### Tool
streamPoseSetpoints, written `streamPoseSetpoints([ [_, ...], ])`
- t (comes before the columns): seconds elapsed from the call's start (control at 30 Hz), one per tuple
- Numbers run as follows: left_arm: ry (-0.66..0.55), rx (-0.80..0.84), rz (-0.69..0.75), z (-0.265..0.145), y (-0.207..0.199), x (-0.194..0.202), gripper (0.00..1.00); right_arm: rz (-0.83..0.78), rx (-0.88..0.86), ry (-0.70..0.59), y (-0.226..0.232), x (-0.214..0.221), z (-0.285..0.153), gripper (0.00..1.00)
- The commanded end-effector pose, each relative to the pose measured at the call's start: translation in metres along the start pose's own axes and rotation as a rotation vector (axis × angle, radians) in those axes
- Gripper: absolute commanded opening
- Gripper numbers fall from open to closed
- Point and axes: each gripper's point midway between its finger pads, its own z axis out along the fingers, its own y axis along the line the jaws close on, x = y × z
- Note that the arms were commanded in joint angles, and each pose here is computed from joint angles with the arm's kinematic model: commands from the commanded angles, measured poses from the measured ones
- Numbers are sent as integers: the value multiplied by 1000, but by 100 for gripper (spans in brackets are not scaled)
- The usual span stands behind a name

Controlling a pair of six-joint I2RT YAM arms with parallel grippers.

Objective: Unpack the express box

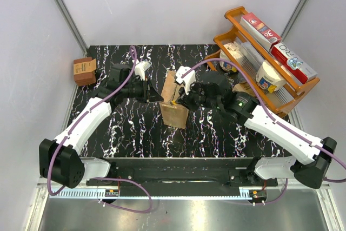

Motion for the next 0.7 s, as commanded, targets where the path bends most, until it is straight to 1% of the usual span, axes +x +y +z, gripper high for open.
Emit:
streamPoseSetpoints([
  [0.0,-42,-175,7,-5,39,-3,0,14,36,218,-4,49,-28,0],
  [0.17,-45,-152,4,-4,35,-4,0,26,49,176,-5,35,-36,0],
  [0.27,-42,-111,13,-3,28,-6,0,38,66,108,-7,12,-44,0],
  [0.47,-81,-52,48,-8,12,-15,0,120,94,-138,-10,-54,-63,0],
  [0.5,-84,-40,53,-8,9,-16,1,134,111,-167,-13,-62,-65,0],
  [0.53,-94,-35,58,-9,7,-18,3,160,122,-204,-15,-71,-67,0],
  [0.57,-103,-25,67,-11,4,-19,9,167,201,-225,-29,-74,-73,0],
  [0.6,-103,-12,68,-11,1,-19,13,206,238,-237,-34,-75,-75,0],
  [0.63,-113,-3,79,-13,-2,-21,20,232,283,-250,-42,-77,-77,0],
  [0.67,-119,4,86,-14,-4,-23,32,254,394,-253,-60,-73,-83,0],
])
